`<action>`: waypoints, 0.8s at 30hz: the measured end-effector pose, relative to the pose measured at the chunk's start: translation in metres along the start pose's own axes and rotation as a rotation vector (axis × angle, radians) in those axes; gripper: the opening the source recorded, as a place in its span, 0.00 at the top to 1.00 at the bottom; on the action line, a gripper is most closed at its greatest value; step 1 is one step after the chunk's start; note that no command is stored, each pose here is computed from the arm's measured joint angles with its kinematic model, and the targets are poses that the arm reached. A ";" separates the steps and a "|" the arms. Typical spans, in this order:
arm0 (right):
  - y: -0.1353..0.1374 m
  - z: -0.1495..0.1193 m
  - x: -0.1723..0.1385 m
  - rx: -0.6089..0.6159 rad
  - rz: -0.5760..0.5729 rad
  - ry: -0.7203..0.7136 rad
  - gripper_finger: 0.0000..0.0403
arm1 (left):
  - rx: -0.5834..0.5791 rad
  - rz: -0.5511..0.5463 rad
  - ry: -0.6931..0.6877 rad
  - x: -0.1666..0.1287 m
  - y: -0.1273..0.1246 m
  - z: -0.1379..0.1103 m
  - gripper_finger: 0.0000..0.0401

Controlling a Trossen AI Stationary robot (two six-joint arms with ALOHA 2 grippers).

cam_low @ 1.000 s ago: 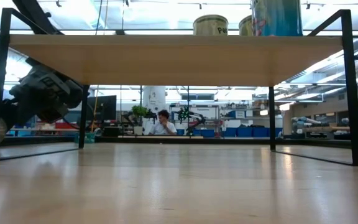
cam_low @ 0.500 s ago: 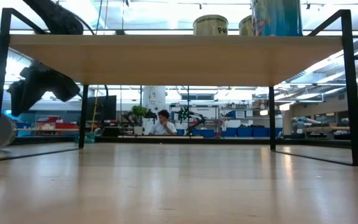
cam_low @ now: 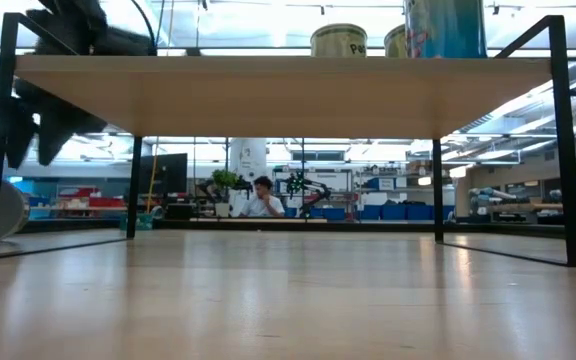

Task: Pick and place cans onto a shelf
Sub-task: Put the canned carrots on the shelf

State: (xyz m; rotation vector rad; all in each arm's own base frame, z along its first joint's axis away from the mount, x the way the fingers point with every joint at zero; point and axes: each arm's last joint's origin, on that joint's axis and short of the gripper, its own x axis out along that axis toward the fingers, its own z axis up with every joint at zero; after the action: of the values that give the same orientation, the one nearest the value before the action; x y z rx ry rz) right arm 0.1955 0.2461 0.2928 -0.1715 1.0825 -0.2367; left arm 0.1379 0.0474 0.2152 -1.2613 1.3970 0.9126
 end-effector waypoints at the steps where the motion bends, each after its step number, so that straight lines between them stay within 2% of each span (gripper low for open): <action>1: 0.000 -0.001 -0.001 -0.031 0.000 0.000 0.09 | -0.020 0.008 -0.007 0.000 -0.001 -0.006 0.52; 7: 0.007 -0.013 -0.009 -0.176 0.008 -0.004 0.09 | -0.172 0.029 -0.129 -0.002 -0.001 -0.037 0.57; 14: 0.017 -0.030 -0.021 -0.256 0.039 -0.023 0.09 | -0.364 0.018 -0.292 0.000 0.001 -0.065 0.62; 18: 0.021 -0.040 -0.028 -0.294 0.054 -0.038 0.09 | -0.487 0.034 -0.404 0.007 0.006 -0.070 0.65; 24: 0.025 -0.049 -0.034 -0.327 0.068 -0.052 0.09 | -0.520 0.057 -0.452 0.010 0.002 -0.071 0.63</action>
State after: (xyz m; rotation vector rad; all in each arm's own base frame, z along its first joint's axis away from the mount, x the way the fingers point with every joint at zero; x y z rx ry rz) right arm 0.1396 0.2787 0.2928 -0.4302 1.0688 0.0079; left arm 0.1230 -0.0229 0.2210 -1.2789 0.8657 1.5590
